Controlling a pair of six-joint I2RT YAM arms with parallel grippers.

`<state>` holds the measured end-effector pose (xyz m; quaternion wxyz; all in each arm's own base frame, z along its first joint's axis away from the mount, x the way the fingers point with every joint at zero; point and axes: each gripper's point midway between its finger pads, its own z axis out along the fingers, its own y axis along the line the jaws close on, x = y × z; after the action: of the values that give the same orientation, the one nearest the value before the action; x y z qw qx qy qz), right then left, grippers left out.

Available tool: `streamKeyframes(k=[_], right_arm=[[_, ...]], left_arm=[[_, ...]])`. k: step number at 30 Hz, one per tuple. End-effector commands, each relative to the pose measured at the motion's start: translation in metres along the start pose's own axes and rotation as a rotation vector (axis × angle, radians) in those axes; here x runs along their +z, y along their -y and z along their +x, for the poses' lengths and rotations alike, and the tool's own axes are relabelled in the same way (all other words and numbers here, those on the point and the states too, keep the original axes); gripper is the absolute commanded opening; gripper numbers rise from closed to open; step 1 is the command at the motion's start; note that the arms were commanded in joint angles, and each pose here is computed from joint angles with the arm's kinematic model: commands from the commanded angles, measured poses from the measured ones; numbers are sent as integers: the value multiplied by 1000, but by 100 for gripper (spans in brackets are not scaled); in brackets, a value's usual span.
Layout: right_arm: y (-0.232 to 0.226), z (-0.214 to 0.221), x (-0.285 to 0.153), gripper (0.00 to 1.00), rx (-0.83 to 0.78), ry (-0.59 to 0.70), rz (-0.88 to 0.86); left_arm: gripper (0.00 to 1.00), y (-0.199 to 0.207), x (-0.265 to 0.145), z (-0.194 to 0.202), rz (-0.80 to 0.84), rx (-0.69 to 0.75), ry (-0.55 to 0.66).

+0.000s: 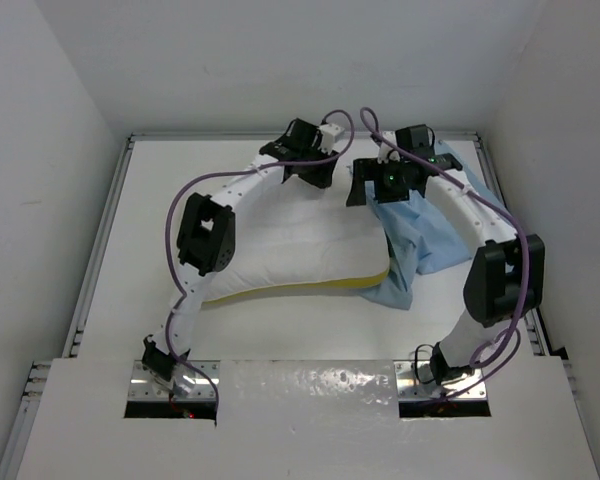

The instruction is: Put the pillow into the pillowcase

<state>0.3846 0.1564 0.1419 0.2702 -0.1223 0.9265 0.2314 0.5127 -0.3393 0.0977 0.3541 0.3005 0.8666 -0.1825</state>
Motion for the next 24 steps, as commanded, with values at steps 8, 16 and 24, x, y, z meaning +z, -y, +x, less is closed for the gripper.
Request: streamKeyframes(k=[8,16,24], right_arm=[[66,27,-86,0,189,114,463],[97,102,-75,90,362,103,571],[95,122,-46,60,409,110,451]], left_arm=[[50,4,-108,-104,109,256,274],[26,106,-132,1,344,726,-143],[82,157,-142,95,564,787,-418]])
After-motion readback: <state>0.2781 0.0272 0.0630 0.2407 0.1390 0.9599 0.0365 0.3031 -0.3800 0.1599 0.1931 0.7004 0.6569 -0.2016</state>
